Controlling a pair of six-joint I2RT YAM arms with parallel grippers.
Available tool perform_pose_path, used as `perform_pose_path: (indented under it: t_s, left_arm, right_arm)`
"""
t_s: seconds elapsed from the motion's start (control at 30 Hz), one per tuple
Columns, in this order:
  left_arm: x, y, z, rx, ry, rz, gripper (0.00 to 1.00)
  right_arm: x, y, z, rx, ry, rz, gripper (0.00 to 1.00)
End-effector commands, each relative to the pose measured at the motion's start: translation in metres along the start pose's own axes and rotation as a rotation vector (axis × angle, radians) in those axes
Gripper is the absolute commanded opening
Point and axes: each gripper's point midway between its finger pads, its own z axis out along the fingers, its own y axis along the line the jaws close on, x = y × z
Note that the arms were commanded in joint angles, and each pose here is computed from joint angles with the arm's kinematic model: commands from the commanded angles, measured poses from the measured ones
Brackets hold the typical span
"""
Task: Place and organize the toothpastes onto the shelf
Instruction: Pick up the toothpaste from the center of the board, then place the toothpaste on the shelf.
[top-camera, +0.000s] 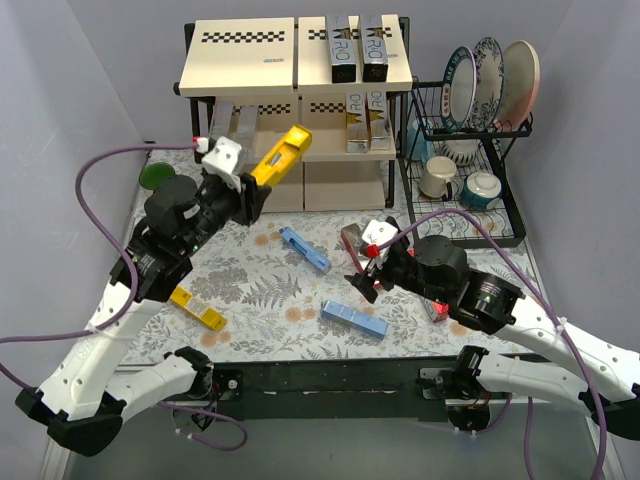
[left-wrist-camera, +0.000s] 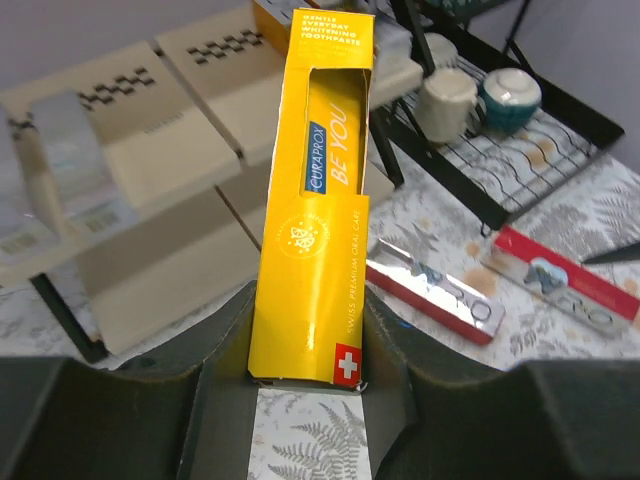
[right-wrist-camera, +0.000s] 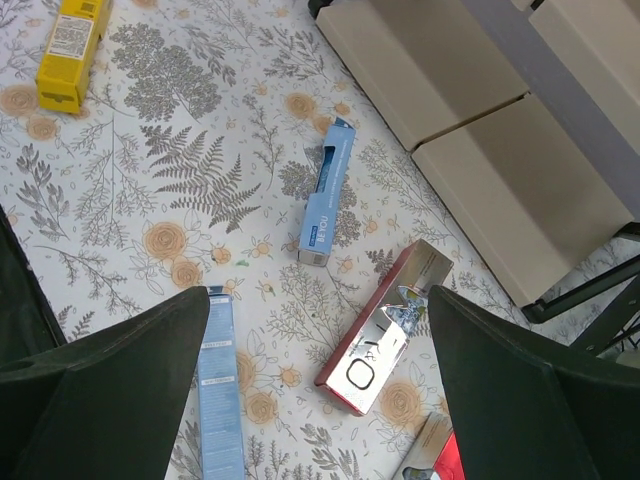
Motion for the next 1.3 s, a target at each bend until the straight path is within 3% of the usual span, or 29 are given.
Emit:
perform_pose_path:
  t_s: [0.0,0.2,0.43,0.8,1.27]
  left_arm:
    - [-0.059,0.034,0.002,-0.195,-0.085,-0.023,0.14]
    - [-0.115,0.059,0.017,-0.294,-0.108,0.019,0.13]
    - [-0.146,0.114,0.044,-0.413,-0.157,0.003,0.12]
    - [-0.159,0.207,0.074,-0.532,-0.175,0.003,0.13]
    - [-0.139,0.249,0.103,-0.521,-0.153,-0.027,0.22]
  right_arm:
    - [-0.008,-0.004,-0.003,0.025,-0.037,0.022,0.99]
    - [-0.003,0.004,-0.001,-0.016,-0.03,0.041,0.99]
    - [0.004,0.014,0.004,-0.064,-0.022,0.036,0.98]
    - [0.017,0.048,0.024,-0.226,-0.01,0.074,0.98]
    - [0.026,0.059,0.032,-0.272,0.007,0.086,0.98]
